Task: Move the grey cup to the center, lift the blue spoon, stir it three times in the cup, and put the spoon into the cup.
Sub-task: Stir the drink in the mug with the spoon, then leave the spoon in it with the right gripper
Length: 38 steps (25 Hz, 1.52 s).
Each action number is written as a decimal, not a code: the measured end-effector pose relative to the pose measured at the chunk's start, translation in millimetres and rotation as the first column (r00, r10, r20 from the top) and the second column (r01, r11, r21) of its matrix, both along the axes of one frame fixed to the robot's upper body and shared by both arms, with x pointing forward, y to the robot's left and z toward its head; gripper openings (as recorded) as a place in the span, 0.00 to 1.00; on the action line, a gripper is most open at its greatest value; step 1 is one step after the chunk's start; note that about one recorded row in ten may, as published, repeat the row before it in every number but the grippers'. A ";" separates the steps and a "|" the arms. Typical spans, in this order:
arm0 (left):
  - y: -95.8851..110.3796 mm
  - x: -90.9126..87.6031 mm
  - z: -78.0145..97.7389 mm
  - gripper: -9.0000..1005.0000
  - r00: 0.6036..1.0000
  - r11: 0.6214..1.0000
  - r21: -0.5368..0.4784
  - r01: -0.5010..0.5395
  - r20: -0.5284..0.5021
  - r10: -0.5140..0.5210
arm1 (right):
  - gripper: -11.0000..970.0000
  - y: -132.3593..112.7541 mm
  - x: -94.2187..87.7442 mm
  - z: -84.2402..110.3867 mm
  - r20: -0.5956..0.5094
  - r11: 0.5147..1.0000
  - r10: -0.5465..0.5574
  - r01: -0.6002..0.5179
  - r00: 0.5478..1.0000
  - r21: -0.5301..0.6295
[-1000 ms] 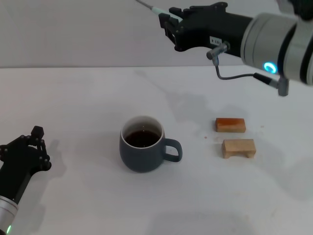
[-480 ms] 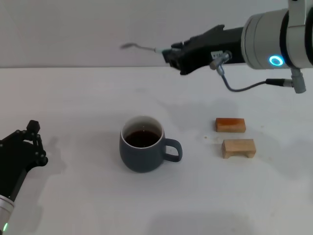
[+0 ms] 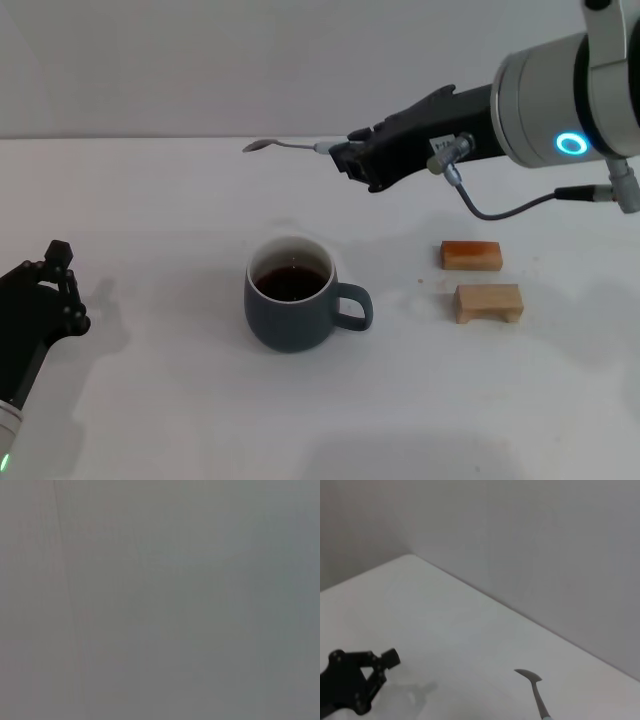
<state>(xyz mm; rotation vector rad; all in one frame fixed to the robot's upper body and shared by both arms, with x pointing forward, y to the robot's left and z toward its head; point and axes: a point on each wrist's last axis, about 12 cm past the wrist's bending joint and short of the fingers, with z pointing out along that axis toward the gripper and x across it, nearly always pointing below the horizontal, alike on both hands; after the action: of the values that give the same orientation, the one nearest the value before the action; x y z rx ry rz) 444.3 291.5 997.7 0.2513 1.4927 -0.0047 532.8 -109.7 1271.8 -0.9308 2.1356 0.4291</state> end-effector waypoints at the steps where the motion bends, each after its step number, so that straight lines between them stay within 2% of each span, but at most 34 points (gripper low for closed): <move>1: 0.2 -0.2 0.1 0.01 1.000 1.000 0.001 -0.001 0.001 0.001 | 0.18 0.0 0.0 0.0 0.000 1.000 0.000 0.000 1.000 0.000; 10: 2.9 -2.5 -0.4 0.01 1.000 1.000 -0.001 -0.017 0.001 0.017 | 0.18 -5.5 -5.6 -20.7 -0.066 1.000 -0.016 0.015 0.998 -0.021; 15: 3.8 -4.4 -1.1 0.01 1.000 1.000 -0.004 -0.021 -0.003 0.021 | 0.18 -1.1 -16.0 -29.3 -0.096 1.000 0.001 -0.004 0.995 -0.023; 24: 4.6 -6.3 -2.2 0.01 1.000 1.000 -0.004 -0.025 -0.009 0.025 | 0.18 -2.0 -26.2 -36.2 -0.121 1.000 -0.003 0.001 0.993 -0.017; 38: 5.4 -7.6 -2.6 0.01 1.000 1.000 -0.005 -0.028 -0.011 0.028 | 0.18 -5.7 -26.2 -48.5 -0.156 0.999 -0.023 0.018 0.988 -0.028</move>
<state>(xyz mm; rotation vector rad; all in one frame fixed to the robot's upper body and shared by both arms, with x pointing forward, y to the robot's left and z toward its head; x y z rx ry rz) 436.7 296.9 995.1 0.2266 1.5065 0.0120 506.6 -115.4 1223.2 -0.9152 2.2957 0.4783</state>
